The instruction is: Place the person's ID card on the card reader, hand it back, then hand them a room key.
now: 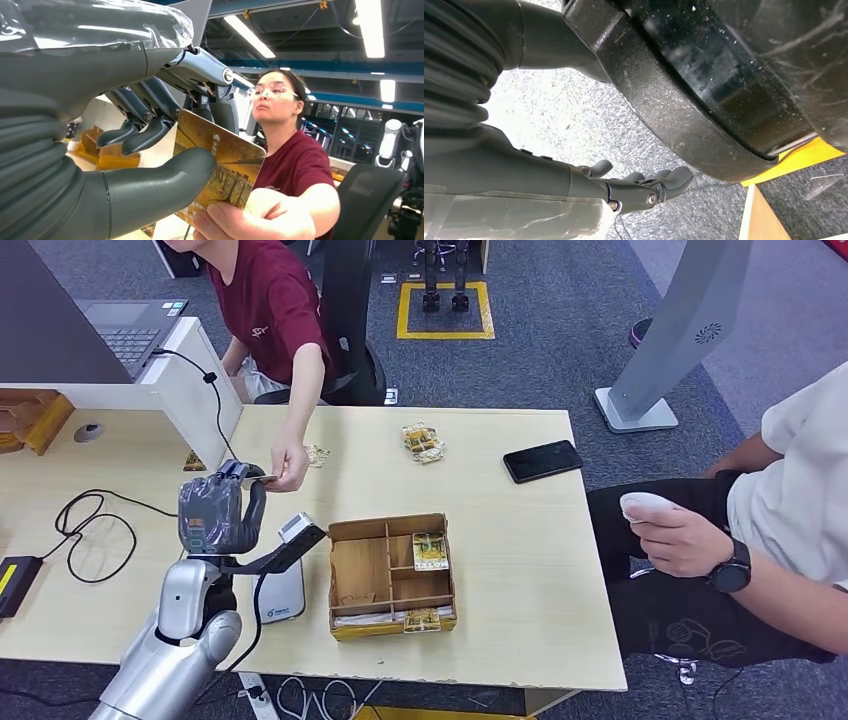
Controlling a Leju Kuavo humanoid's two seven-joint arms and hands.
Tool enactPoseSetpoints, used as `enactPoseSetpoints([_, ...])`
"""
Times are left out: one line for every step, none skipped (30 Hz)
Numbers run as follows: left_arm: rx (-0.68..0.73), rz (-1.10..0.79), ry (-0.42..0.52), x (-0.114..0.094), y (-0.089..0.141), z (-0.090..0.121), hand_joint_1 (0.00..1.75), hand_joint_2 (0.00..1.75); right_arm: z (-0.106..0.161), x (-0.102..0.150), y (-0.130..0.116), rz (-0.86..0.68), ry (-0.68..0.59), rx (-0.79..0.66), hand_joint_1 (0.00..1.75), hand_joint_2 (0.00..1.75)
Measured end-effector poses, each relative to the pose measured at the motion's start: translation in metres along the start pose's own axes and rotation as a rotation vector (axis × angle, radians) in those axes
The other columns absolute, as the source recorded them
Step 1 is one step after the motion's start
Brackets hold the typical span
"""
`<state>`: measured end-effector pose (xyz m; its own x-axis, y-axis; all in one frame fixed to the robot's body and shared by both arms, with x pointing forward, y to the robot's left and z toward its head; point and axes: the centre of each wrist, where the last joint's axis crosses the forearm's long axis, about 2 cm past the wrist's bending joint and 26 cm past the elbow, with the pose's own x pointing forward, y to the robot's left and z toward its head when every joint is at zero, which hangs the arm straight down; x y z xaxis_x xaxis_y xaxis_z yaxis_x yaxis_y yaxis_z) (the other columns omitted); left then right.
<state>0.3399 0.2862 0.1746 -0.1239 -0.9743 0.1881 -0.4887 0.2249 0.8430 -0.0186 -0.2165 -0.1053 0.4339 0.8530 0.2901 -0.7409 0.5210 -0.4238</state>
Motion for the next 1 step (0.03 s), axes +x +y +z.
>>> enactPoseSetpoints([-0.001,0.0,0.002,-0.0003,-0.0002,0.0001,1.75,1.75,0.0,0.0,0.0,0.0,0.0,0.0,0.0,1.75])
